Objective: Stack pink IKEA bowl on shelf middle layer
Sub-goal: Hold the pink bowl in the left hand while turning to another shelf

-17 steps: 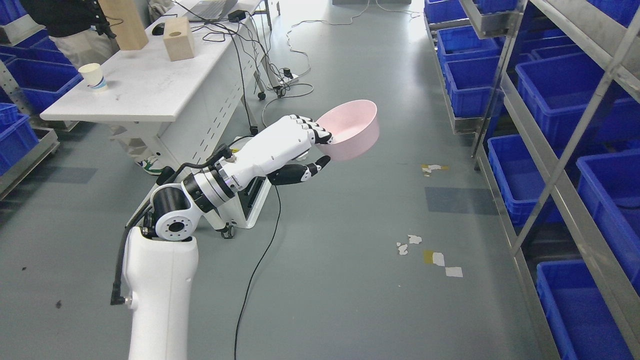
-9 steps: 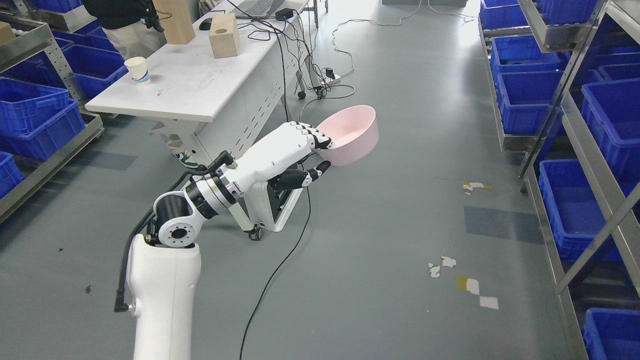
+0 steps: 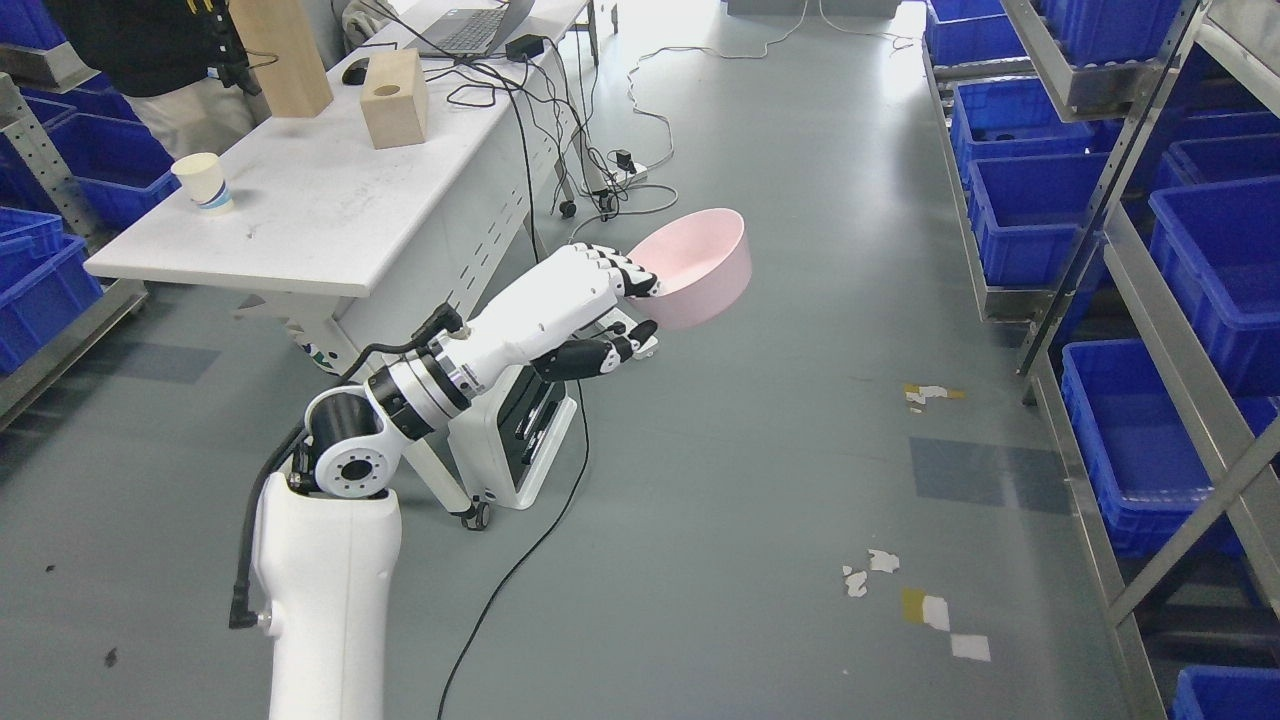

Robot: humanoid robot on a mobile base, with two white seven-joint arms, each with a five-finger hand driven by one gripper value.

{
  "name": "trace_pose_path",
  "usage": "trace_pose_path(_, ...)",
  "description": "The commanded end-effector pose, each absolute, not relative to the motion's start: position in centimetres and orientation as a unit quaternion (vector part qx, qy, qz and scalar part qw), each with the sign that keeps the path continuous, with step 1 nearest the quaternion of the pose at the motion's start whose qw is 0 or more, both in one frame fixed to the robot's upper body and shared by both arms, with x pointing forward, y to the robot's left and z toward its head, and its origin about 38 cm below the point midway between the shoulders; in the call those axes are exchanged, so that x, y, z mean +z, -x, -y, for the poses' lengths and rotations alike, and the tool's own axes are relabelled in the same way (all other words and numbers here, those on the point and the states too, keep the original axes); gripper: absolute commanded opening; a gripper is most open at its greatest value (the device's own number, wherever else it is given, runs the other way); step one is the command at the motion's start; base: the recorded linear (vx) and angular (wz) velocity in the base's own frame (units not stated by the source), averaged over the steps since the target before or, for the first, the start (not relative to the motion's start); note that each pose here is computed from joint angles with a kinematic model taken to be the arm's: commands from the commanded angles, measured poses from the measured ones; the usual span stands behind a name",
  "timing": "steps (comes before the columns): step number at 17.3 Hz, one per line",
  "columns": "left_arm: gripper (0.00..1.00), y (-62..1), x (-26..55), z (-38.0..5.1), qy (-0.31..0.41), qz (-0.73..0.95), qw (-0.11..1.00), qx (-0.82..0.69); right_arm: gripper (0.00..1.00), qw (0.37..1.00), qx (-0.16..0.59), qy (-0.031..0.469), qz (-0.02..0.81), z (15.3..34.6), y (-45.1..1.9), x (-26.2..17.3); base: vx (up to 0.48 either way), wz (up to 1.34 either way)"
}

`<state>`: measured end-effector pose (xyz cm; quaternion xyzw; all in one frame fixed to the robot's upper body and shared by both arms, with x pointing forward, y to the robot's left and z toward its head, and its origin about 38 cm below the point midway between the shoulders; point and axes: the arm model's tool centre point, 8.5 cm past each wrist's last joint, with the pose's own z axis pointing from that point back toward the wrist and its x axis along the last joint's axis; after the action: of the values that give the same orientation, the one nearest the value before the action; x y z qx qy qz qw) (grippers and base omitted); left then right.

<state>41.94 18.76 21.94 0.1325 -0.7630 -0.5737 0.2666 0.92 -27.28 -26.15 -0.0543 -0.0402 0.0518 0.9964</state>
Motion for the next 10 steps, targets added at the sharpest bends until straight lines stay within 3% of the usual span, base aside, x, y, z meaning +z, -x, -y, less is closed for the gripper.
trace_pose_path(1,0.03,-42.0,22.0,-19.9,-0.142,0.758,0.270,-0.577,1.00,0.996,0.052,0.063,0.037,28.4,-0.1,-26.1,0.271,-0.08)
trace_pose_path(10,0.03,-41.1,20.2,-19.9,-0.129,0.758,0.289,-0.570,1.00,0.996,0.052,0.063,0.037,28.4,-0.1,-26.1,0.272,-0.06)
